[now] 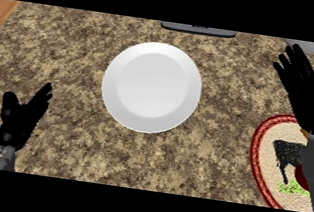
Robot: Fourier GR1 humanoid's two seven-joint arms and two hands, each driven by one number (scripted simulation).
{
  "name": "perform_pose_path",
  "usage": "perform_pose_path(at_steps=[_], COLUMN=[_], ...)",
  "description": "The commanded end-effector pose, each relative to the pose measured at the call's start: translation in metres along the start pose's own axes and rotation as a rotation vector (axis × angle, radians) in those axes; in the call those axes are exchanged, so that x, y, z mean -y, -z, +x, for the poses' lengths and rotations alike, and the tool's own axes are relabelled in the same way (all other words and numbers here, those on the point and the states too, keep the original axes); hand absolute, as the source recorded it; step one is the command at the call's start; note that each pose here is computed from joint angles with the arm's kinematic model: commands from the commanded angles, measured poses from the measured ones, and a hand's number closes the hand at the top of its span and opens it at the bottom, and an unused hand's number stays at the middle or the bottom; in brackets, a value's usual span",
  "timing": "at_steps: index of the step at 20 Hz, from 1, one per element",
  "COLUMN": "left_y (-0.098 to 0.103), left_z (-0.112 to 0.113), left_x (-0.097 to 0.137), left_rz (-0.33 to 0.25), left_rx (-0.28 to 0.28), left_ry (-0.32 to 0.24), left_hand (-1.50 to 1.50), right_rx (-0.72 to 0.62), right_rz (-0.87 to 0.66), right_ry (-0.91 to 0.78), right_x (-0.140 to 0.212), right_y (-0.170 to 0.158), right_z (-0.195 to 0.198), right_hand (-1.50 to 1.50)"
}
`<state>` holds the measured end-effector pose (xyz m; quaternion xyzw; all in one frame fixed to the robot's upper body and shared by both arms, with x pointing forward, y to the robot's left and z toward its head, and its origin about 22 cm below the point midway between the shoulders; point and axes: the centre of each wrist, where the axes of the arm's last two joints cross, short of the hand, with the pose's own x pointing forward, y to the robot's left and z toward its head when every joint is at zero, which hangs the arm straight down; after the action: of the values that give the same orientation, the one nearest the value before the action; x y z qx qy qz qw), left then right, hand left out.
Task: Pick the can from the placemat and place it in the plate
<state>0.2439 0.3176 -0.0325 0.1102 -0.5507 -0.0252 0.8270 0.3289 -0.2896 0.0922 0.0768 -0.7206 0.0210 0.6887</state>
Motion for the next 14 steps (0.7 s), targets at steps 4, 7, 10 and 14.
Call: perform_pose_path(at_steps=[4,7,10,14], left_y=[-0.007,-0.018,-0.027,-0.041], left_z=[0.026,0.024,0.015,0.0], left_x=[-0.034,-0.047,-0.038,-0.04], left_rz=[0.108,0.132,0.124,0.112], left_rx=[0.248,0.295,0.342,0.351], left_ry=[0.184,0.241,0.24,0.258], left_hand=[0.0,0.0,0.0,0.0], right_rx=[0.146,0.052,0.304,0.388], right_rz=[-0.027,-0.196,-0.468,-0.547], right_ry=[0.33,-0.238,0.007,0.131], right_x=[0.052,0.11,0.114,0.108], right_y=[-0.026,-0.06,-0.095,-0.156], right_z=[0.022,0.064,0.029,0.013], right_hand=[-1.5,-1.5,-1.5,-1.5])
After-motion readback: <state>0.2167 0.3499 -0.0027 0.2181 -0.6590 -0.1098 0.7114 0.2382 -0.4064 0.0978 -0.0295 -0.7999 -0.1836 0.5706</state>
